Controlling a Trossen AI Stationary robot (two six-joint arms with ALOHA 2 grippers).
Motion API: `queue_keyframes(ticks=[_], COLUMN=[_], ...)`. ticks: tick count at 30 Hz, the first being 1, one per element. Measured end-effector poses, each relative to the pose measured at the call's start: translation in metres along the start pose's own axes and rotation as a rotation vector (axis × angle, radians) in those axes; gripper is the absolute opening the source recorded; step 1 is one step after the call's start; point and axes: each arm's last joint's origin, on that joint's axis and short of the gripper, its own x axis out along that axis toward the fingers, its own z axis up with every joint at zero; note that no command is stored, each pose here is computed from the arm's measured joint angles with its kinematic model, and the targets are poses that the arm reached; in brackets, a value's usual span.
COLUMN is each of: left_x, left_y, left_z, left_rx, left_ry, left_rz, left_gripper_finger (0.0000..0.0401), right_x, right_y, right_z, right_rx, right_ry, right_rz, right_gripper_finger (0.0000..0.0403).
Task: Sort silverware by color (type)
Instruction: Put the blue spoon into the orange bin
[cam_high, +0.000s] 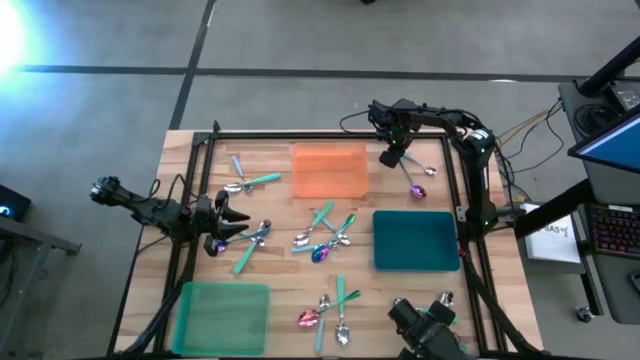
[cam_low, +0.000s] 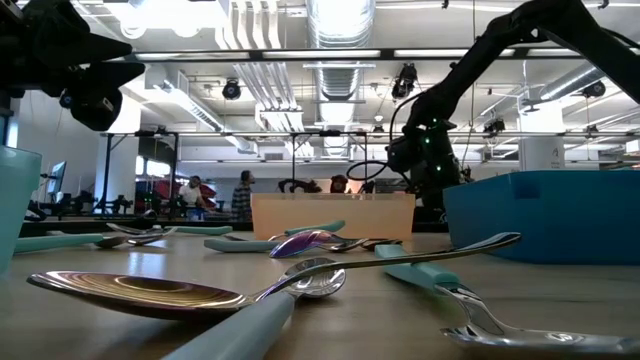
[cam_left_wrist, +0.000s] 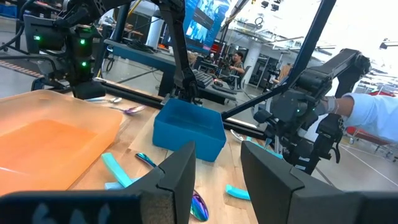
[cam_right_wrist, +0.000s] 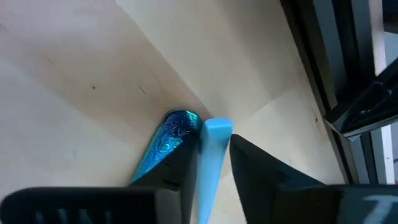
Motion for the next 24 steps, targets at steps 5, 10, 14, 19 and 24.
queue_keyframes(ticks=[5,10,14,19,24], left_x=[0.0,0.0,0.0,0.0,0.0], left_y=[0.0,0.0,0.0,0.0,0.0], left_z=[0.0,0.0,0.0,0.0,0.0], left_rx=[0.0,0.0,0.0,0.0,-0.001], left_ry=[0.0,0.0,0.0,0.0,0.0], left_rz=[0.0,0.0,0.0,0.0,0.0], left_gripper_finger=[0.0114,0.0114,0.0114,0.0114,0.0114], right_x=[0.001,0.002,0.006,0.016,0.03], right_y=[-0.002,-0.008,-0.017,-0.025,-0.023], right_z=[-0.001,-0.002,-0.006,-0.012,-0.02], right_rx=[0.003,0.025,0.055,0.098,0.105], right_ry=[0.003,0.002,0.01,-0.001,0.015], right_rz=[-0.006,0.01,0.025,0.152,0.204], right_gripper_finger=[0.0137,0.0136,0.0125,0.0118,0.0116])
